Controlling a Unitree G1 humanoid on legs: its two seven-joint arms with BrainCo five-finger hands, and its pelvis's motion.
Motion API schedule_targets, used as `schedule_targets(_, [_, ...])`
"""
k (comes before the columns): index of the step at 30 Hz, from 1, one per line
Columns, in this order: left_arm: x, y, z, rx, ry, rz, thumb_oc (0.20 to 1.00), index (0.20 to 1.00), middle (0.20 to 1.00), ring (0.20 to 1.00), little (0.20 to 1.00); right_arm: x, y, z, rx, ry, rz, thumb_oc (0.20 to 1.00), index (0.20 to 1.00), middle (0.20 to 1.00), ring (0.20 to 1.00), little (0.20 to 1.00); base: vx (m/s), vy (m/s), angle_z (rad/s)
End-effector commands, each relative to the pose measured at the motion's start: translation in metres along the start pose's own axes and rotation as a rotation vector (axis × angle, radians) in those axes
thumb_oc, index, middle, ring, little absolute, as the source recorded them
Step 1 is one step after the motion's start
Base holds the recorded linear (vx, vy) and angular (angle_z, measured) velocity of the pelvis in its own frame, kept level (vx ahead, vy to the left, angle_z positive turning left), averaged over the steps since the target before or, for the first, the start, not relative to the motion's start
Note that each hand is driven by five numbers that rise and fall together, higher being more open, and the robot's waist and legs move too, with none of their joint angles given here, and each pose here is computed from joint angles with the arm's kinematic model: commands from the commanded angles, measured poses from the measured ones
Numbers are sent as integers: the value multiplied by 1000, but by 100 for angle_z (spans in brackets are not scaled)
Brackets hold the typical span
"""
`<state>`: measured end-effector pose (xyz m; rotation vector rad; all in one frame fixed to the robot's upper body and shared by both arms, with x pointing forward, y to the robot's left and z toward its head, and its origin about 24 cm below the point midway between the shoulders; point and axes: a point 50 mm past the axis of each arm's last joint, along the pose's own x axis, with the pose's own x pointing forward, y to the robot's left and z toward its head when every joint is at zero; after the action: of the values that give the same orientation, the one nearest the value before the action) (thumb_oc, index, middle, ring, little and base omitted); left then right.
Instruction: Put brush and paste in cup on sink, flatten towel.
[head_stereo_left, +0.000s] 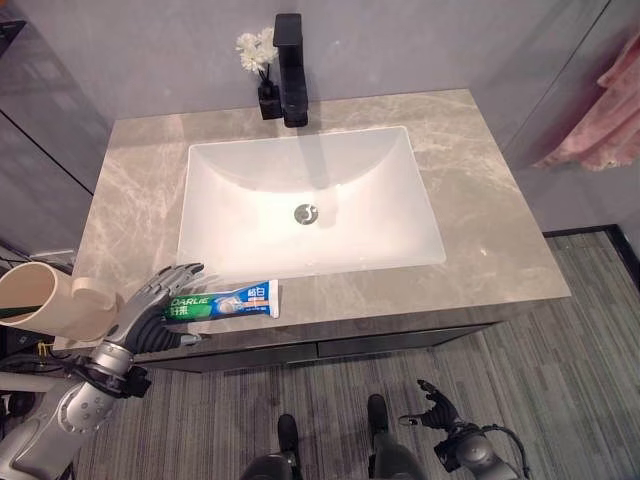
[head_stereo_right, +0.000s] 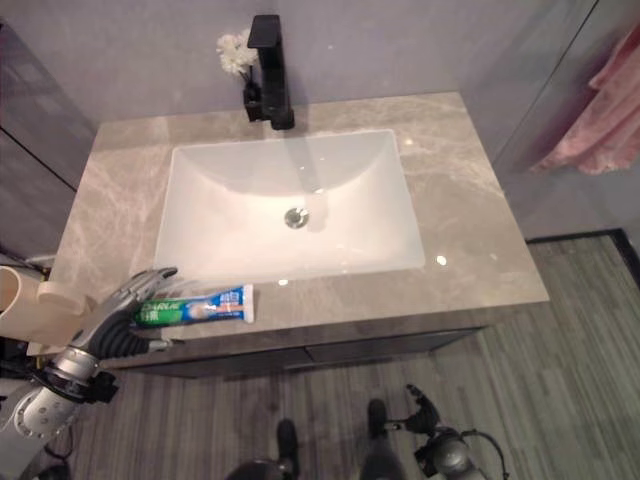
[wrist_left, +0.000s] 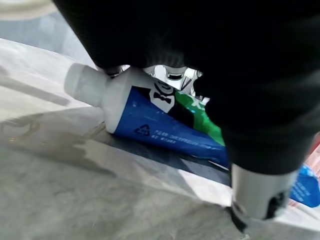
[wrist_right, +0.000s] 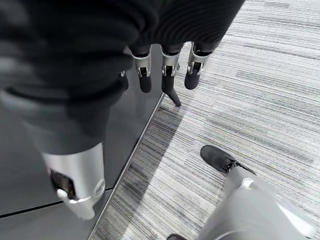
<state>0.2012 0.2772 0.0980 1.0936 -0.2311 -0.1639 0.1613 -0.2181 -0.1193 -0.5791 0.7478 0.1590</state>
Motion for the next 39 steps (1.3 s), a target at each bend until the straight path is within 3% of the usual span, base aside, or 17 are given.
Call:
schedule_targets(1, [2, 2, -4, -54, 26, 32, 849, 849, 849, 849, 849, 7, -4, 22, -47, -82, -22, 1000, 1000, 1000, 1000, 1000, 0, 0, 0])
schedule_targets(6, [2, -1, -4, -87, 29, 34, 875, 875, 875, 875, 875, 8, -3, 22, -47, -75, -24, 1000, 1000, 1000, 1000, 1000, 0, 0, 0])
schedule_targets(7, [2, -1, -3, -90, 30, 34, 849, 849, 849, 849, 849, 8, -3, 22, -48, -74, -23, 1000, 1000, 1000, 1000, 1000, 0, 0, 0])
schedule_targets(8, [2, -1, -3, -89, 30, 32, 736, 736, 736, 736, 736, 8, -2, 23, -49, -78, -23, 1000, 1000, 1000, 1000, 1000, 0, 0, 0])
schedule_targets(11, [3, -4, -5, -90, 39, 24, 645, 645, 645, 645, 645, 9, -2, 25, -56, -83, -23, 1000, 1000, 1000, 1000, 1000, 0, 0, 0])
schedule_targets(15, [2, -5, -6, -88, 44, 8, 645, 645, 645, 645, 645, 9, -4, 25, -61, -86, -27, 1000, 1000, 1000, 1000, 1000, 0, 1, -1])
schedule_targets(22, [4, -11, -4, -98, 36, -13, 570, 570, 570, 570, 570, 9, -4, 23, -68, -75, -33, 1000, 1000, 1000, 1000, 1000, 0, 0, 0])
schedule_targets(23, [4, -12, -4, -92, 35, -22, 432, 432, 432, 432, 432, 9, -4, 24, -70, -79, -34, 1000, 1000, 1000, 1000, 1000, 0, 0, 0])
schedule_targets(24, [5, -13, -4, -77, 29, -36, 200, 200, 200, 200, 200, 9, -5, 24, -74, -82, -36, 1000, 1000, 1000, 1000, 1000, 0, 0, 0])
schedule_targets(30, [5, -19, -3, -67, 20, -87, 200, 200, 200, 200, 200, 8, -6, 16, -67, -51, -39, 1000, 1000, 1000, 1000, 1000, 2, 0, -1])
schedule_targets(39, [13, -22, 2, -52, -6, -82, 200, 200, 200, 200, 200, -23, 1, -82, 212, 447, -122, 1000, 1000, 1000, 1000, 1000, 38, -6, 0])
